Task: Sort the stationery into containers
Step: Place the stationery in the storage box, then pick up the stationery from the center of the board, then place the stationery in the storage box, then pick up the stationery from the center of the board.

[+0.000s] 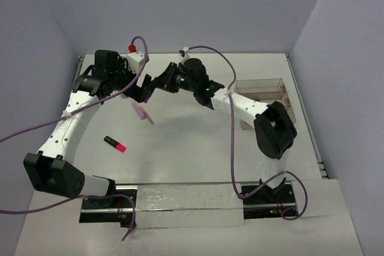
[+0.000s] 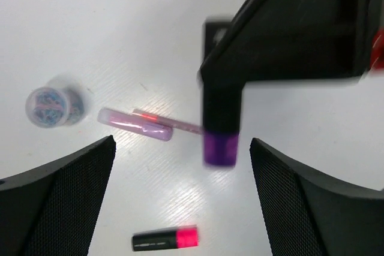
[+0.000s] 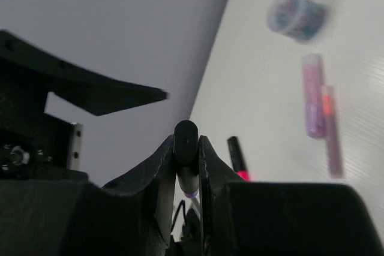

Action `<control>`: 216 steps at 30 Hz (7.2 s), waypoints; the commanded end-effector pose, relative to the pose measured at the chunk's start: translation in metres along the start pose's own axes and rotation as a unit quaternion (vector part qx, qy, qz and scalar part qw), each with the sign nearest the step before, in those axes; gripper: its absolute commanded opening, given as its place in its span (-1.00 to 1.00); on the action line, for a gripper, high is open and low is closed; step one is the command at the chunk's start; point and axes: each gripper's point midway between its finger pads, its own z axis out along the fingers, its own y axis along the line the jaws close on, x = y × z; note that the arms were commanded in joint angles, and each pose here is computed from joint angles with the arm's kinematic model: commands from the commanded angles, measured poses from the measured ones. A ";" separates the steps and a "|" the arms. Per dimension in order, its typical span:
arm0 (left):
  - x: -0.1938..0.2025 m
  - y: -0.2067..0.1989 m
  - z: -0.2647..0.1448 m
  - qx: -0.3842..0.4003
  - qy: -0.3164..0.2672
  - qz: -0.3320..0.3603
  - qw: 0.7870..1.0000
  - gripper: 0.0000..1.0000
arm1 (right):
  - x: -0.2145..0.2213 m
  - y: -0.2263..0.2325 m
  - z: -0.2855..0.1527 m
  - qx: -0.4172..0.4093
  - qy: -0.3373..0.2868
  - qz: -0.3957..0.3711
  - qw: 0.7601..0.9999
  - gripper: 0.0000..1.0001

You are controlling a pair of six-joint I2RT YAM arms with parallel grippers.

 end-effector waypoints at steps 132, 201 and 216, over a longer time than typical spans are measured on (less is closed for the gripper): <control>-0.022 -0.026 0.005 0.073 -0.047 0.008 0.996 -0.96 | 0.008 0.033 0.002 -0.018 -0.012 -0.045 0.999 -0.97; 0.113 0.092 0.096 -0.155 0.082 -0.305 0.936 0.62 | -0.148 -0.157 -0.342 0.337 -0.330 -0.055 0.880 0.53; 0.154 0.119 0.150 -0.202 0.126 -0.357 0.903 0.42 | -0.140 -0.165 -0.340 0.347 -0.309 -0.062 0.883 0.53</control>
